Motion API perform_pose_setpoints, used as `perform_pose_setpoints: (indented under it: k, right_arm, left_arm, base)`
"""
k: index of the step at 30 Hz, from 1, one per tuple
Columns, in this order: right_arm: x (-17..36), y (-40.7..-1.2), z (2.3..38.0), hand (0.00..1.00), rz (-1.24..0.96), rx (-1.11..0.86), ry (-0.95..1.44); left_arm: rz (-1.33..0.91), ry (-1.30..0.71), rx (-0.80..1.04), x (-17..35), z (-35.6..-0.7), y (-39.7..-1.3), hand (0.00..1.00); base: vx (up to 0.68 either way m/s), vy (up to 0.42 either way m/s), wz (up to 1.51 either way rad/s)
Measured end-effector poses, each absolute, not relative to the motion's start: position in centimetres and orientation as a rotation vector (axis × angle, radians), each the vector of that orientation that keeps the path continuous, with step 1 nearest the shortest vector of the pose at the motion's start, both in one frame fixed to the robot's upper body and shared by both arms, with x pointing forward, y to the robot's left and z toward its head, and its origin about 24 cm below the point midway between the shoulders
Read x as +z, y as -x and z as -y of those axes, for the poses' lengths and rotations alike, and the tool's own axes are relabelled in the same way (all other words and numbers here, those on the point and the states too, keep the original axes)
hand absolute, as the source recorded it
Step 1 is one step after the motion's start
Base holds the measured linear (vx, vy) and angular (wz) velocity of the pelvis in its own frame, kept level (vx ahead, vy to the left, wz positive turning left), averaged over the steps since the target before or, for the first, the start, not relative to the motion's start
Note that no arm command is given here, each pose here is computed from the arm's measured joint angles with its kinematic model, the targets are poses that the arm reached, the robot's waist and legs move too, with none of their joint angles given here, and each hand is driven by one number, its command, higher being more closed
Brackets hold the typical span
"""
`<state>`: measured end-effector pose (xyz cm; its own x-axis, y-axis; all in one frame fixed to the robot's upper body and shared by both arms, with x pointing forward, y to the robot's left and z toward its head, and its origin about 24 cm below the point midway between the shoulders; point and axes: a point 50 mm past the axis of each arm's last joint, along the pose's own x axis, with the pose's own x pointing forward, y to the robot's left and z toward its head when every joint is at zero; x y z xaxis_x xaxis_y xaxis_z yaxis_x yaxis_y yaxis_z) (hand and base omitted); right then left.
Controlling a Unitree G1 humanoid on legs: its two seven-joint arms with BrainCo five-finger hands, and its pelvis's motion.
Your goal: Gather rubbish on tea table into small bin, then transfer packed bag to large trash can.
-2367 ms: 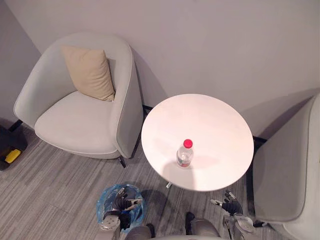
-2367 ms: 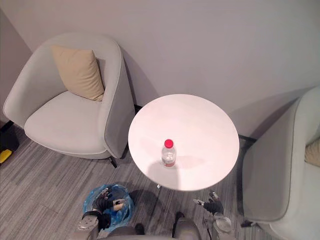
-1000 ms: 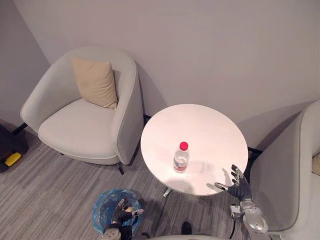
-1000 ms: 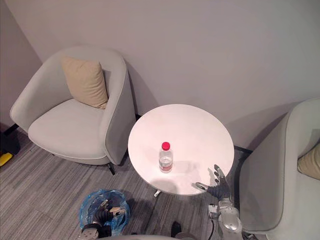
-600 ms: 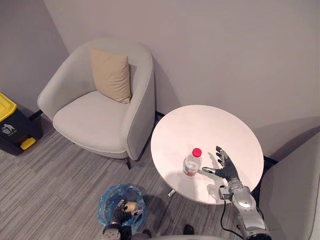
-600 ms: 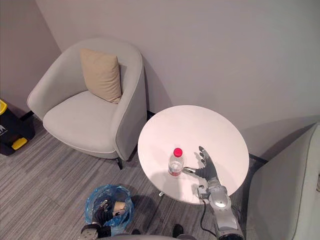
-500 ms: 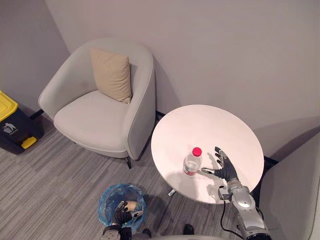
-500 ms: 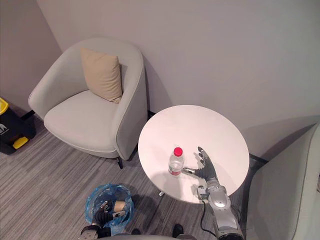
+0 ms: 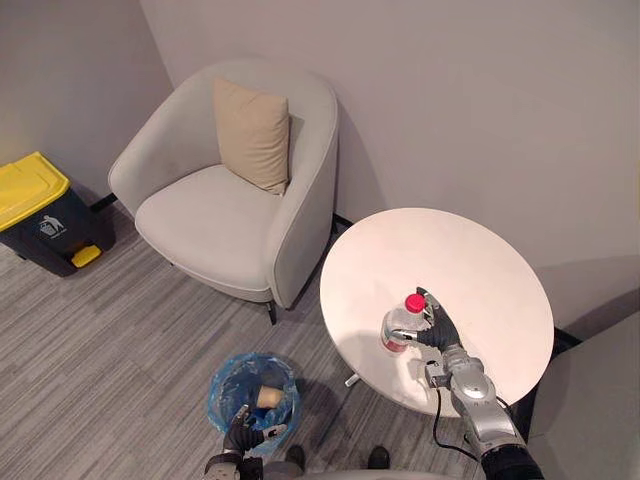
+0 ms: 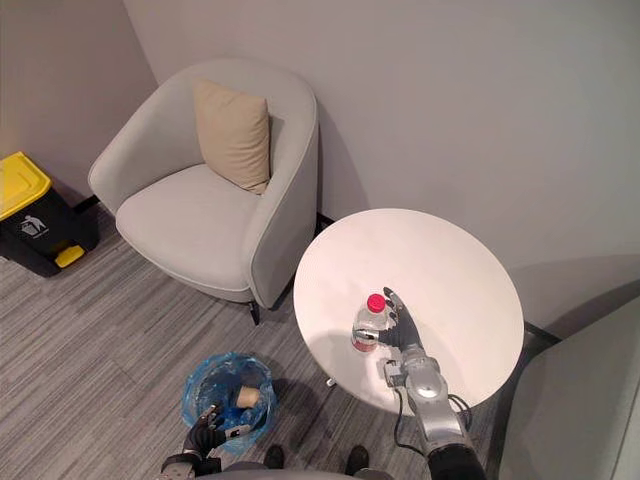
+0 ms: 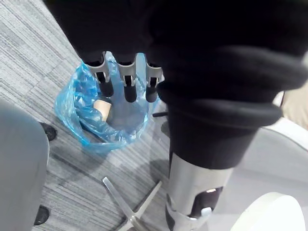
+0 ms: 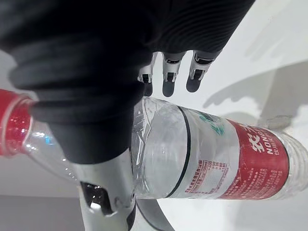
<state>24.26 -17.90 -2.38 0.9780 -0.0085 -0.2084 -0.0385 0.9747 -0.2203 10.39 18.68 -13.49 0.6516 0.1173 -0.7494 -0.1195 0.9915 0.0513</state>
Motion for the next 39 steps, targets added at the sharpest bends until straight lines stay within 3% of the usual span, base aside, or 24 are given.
perform_pose_setpoints:
  k: [3,4,13,21,39]
  right_arm:
    - [-1.8,-24.9,17.5,0.00,-0.185,0.032,0.236]
    - [-1.7,-25.1,17.2,1.00,-0.178,0.045,0.242]
    - [-0.3,-27.6,17.0,1.00,-0.130,0.029,0.248]
    - [-0.5,-27.5,16.3,1.00,-0.136,0.044,0.224]
    - [4.0,-23.2,14.9,1.00,0.111,0.102,0.224]
  left_arm:
    - [-0.834,0.003,0.133,-13.3,-18.7,-10.6,0.00]
    - [-0.832,0.003,0.132,-13.3,-18.6,-10.7,0.00]
    - [-0.788,0.001,0.117,-12.8,-18.4,-12.3,0.00]
    - [-0.760,-0.003,0.131,-12.4,-18.4,-12.8,0.00]
    - [-0.789,0.003,0.133,-12.9,-18.2,-12.2,0.00]
  base:
    - [-0.06,0.008,0.05]
    - [-0.05,0.009,0.10]
    - [-0.02,0.009,0.13]
    - [-0.01,0.002,0.03]
    - [-0.02,0.002,-0.08]
